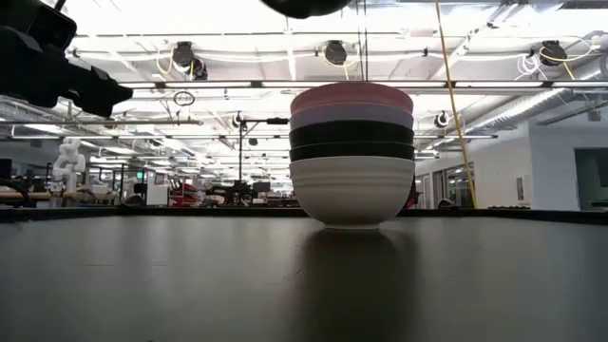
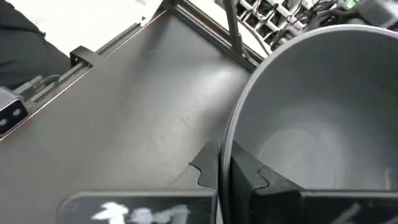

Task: Nest bowls inside each other
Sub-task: Stack the black bowl on top of the pink bowl

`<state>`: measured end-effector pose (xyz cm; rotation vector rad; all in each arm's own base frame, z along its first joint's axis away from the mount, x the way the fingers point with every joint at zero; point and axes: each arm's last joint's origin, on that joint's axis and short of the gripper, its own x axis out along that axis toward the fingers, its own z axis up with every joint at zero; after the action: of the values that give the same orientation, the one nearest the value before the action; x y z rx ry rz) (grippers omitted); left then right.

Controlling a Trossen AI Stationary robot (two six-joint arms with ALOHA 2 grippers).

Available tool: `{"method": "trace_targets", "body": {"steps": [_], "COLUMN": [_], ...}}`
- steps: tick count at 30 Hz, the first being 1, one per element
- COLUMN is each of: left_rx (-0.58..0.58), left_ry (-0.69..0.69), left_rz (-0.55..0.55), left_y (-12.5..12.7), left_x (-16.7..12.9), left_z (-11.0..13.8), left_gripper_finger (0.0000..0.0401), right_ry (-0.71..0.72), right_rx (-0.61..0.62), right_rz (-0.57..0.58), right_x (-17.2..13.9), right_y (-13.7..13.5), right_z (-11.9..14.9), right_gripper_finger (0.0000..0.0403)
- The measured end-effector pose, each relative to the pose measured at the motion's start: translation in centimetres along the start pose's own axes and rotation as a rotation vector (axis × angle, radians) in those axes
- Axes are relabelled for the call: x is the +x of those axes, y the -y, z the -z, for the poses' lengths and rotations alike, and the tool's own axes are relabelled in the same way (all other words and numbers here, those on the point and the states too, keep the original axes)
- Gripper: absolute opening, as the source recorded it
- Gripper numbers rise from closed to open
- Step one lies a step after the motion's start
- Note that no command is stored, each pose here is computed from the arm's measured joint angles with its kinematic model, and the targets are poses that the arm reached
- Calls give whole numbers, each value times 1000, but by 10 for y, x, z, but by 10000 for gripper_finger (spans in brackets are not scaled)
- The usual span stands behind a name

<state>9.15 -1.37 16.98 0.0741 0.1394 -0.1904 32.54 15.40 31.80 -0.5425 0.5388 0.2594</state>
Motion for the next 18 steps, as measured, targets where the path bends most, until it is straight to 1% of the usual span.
{"method": "trace_targets", "body": {"steps": [4,8,11,13,16,18], "left_rx": [1,-8,-16,-21,-21,-21], "left_ry": [-32,-58,-59,-59,-58,-58], "left_rz": [3,4,4,4,4,3], "left_y": [0,0,0,0,0,0], "left_x": [2,4,4,4,4,4], "left_z": [2,4,4,4,4,4], "left_gripper_finger": [294,294,294,294,294,294], "right_ry": [-20,-29,-91,-134,-151,-165], "right_rx": [11,63,97,139,216,237], "right_rz": [12,52,64,44,-1,-10], "right_x": [-20,-35,-41,-44,-48,-48], "right_y": [14,35,49,60,75,81], "right_z": [3,8,19,28,38,42], "right_gripper_finger": [1,0,0,0,0,0]}}
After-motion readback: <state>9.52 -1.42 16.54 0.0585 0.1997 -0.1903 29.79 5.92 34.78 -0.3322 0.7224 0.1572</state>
